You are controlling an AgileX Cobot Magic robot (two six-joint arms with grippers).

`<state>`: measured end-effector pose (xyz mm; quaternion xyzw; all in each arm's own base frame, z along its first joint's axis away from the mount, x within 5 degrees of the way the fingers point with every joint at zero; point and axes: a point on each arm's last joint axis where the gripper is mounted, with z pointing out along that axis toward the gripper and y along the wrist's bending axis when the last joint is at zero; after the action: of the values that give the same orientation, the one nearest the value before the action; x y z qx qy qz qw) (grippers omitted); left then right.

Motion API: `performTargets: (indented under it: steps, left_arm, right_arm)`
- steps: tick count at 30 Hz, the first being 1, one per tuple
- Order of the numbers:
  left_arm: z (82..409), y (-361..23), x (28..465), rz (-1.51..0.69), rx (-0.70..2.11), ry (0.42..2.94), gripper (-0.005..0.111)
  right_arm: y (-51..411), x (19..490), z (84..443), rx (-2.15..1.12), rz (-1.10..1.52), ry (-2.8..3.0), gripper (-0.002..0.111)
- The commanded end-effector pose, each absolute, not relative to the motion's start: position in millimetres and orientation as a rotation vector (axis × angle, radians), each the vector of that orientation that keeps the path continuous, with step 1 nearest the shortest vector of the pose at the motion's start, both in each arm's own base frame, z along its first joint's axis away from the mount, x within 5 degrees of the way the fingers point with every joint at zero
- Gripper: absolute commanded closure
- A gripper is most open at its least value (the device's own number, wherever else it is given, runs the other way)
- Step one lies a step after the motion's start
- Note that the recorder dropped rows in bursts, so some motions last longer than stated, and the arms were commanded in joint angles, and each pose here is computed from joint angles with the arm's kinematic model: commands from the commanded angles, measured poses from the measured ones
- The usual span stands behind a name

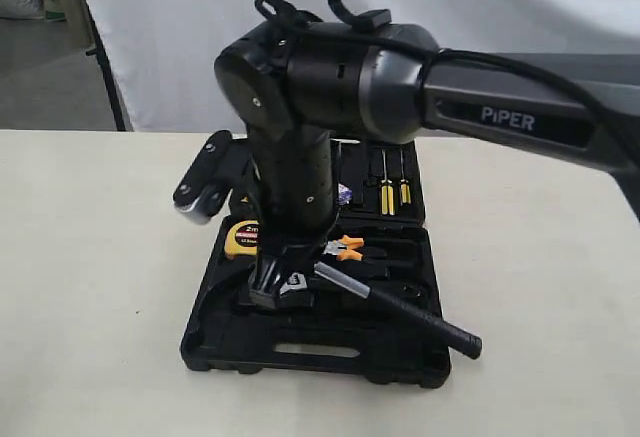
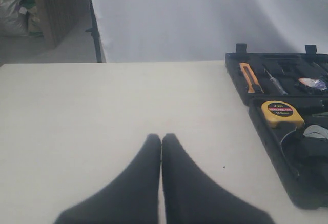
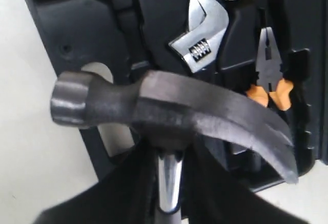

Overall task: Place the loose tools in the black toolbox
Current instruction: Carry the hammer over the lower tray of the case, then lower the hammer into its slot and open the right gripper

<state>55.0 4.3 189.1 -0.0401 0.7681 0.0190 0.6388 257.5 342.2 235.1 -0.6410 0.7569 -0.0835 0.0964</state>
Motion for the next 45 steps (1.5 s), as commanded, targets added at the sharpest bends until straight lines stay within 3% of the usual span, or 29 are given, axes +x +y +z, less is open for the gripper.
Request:
performTargets:
  steps: [1,12,27,45]
  left_arm:
    - [188.8,3.8,54.8,0.032,-0.092,1.750,0.106]
    - [188.8,3.8,54.8,0.032,-0.092,1.750,0.106]
    - [188.8,3.8,54.8,0.032,-0.092,1.750,0.106]
    - [188.8,3.8,54.8,0.032,-0.092,1.750,0.106]
  right_arm:
    - [343.0,264.8,227.9,-2.102,-0.276,2.057,0.109]
    - [368.4,270.9,171.9,-2.208,-0.206,1.927,0.109]
    - [385.6,265.8,171.6,-2.176,0.030,1.818,0.109]
    - [383.9,270.5,159.8,-2.221,-0.043,1.793,0.109]
